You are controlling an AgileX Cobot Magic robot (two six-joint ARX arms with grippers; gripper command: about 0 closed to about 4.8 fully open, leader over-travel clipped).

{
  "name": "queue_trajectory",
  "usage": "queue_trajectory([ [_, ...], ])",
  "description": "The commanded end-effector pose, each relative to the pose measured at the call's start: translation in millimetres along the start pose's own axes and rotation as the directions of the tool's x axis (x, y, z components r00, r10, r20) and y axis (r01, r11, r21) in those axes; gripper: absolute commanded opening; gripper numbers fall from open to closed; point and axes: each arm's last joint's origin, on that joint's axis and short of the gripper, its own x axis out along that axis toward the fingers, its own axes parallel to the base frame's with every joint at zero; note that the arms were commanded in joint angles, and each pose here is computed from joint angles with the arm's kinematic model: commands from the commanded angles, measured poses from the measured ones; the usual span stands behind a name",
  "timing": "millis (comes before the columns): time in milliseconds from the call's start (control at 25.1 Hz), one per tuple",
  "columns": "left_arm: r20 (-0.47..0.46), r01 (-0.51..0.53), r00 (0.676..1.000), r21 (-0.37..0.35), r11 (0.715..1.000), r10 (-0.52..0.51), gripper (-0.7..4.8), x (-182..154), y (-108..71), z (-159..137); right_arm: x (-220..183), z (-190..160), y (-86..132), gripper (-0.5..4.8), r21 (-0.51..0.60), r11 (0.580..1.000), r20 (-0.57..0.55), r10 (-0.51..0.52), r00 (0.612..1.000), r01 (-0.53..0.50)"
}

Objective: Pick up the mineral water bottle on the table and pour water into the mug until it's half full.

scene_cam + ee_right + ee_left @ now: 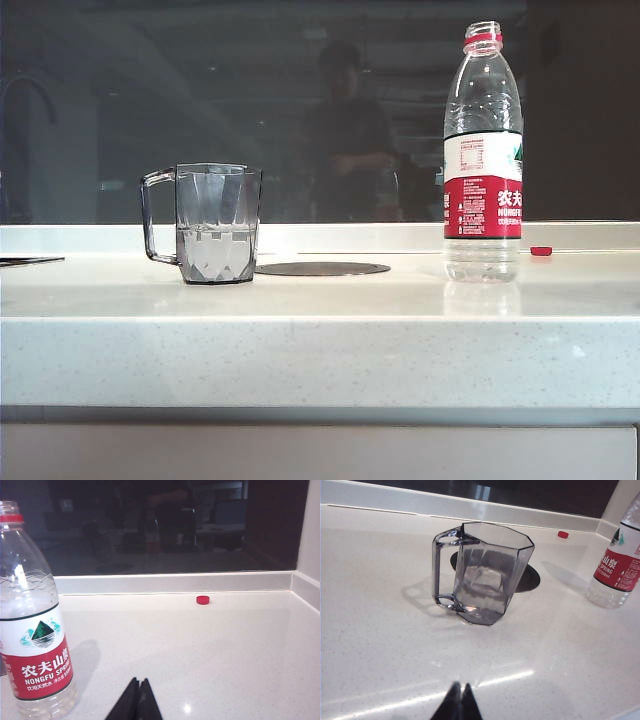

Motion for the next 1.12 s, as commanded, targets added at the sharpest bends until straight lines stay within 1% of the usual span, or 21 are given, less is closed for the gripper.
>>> queue_trajectory([
  [40,0.016,0.003,1.000,0.004,1.000,-0.003,-0.04,0,-0.5,2,0,1,0,0.18,-0.004,1.000,0.017,0.000,1.000,0.000],
  [159,0.016,0.003,1.000,0.004,1.000,-0.003,-0.05,0,-0.5,2,0,1,0,0.17,-0.004,1.000,0.017,0.000,1.000,0.000],
  [199,0.021,-0.017,1.000,0.003,1.000,0.017,-0.04,0,0.1,3,0,1,0,0.18,-0.004,1.000,0.017,0.000,1.000,0.000],
  [239,0.039,-0.115,0.993,0.001,0.993,0.115,-0.04,-1,3.0,3,0,1,0,0.17,-0.004,1.000,0.017,0.000,1.000,0.000],
  [279,0.047,-0.169,0.984,-0.002,0.986,0.169,-0.04,-1,4.6,3,0,1,0,0.18,-0.004,1.000,0.017,0.000,1.000,0.000],
  [319,0.054,-0.184,0.981,-0.003,0.983,0.184,-0.04,-1,4.9,4,0,1,0,0.17,-0.004,1.000,0.017,0.000,1.000,0.000],
  [359,0.069,-0.232,0.970,-0.008,0.973,0.232,-0.04,-1,6.5,5,0,1,0,0.17,-0.004,1.000,0.017,0.000,1.000,0.000],
  [478,0.082,-0.314,0.946,-0.011,0.949,0.313,-0.04,-2,13.2,6,0,1,0,0.17,-0.004,1.000,0.017,0.000,1.000,0.000],
  [518,0.085,-0.332,0.940,0.002,0.943,0.331,-0.04,-2,14.9,6,0,1,0,0.17,-0.004,1.000,0.017,0.000,1.000,0.000],
  [558,0.094,-0.371,0.926,0.032,0.928,0.367,-0.04,-3,18.6,7,0,1,0,0.17,-0.004,1.000,0.017,0.000,1.000,0.000],
  [598,0.097,-0.388,0.919,0.044,0.920,0.383,-0.04,-3,20.2,7,0,1,0,0.17,-0.004,1.000,0.017,0.000,1.000,0.000],
  [677,0.107,-0.415,0.907,0.071,0.907,0.407,-0.04,-4,23.2,9,0,1,0,0.17,-0.004,1.000,0.016,0.000,1.000,0.000],
  [757,0.113,-0.423,0.903,0.070,0.903,0.414,-0.04,-4,25.3,9,0,1,0,0.18,-0.004,1.000,0.016,0.000,1.000,0.000],
  [876,0.147,-0.401,0.909,0.060,0.914,0.390,-0.04,-5,27.5,13,0,1,0,0.17,-0.004,1.000,0.015,0.000,1.000,0.001],
  [996,0.212,-0.364,0.914,0.060,0.929,0.344,-0.04,-6,29.0,21,0,0,0,0.17,-0.003,1.000,0.014,0.000,1.000,0.000],
  [1076,0.243,-0.354,0.912,0.064,0.933,0.329,-0.04,-7,30.0,24,0,0,0,0.17,-0.003,1.000,0.014,0.000,1.000,0.000],
  [1115,0.271,-0.361,0.904,0.066,0.930,0.331,-0.04,-9,31.4,27,0,0,0,0.17,-0.003,1.000,0.014,0.001,1.000,-0.001],
])
